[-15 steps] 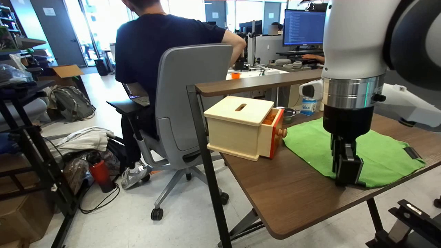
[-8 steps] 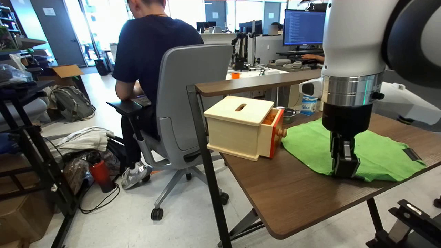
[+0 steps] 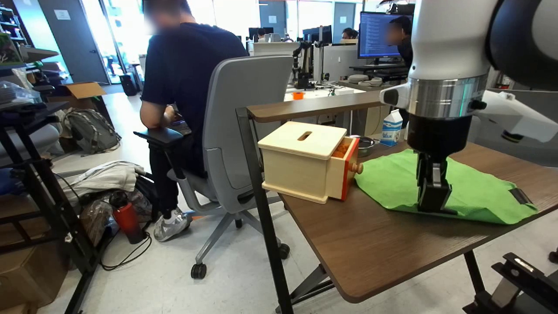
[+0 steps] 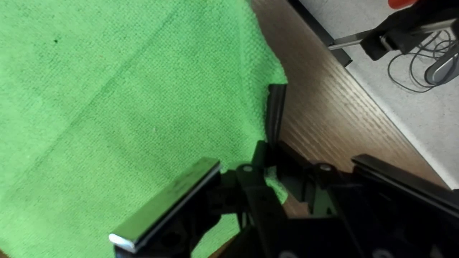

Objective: Fold the green cloth

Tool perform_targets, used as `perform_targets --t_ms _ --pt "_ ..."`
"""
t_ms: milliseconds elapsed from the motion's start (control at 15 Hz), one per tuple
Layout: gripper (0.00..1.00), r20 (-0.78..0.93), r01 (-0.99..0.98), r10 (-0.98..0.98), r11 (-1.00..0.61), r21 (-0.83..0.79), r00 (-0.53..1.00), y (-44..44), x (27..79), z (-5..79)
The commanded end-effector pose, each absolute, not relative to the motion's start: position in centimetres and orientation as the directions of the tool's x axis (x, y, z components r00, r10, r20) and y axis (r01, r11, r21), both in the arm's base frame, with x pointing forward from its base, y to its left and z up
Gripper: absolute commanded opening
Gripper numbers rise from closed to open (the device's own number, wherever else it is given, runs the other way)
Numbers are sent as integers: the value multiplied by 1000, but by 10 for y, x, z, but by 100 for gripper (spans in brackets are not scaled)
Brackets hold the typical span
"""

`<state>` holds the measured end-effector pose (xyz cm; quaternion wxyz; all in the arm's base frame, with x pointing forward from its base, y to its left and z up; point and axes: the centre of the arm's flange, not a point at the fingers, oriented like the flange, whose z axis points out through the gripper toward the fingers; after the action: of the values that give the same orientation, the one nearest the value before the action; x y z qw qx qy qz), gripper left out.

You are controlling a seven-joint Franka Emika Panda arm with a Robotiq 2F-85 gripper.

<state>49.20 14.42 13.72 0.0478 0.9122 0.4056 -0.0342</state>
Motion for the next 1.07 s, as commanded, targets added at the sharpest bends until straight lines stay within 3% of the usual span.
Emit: perform_targets --t_ms 0,1000 --pt "3 -54 712 711 -697 84 702 118 493 182" --pt "3 31 504 515 -848 165 856 -43 550 246"
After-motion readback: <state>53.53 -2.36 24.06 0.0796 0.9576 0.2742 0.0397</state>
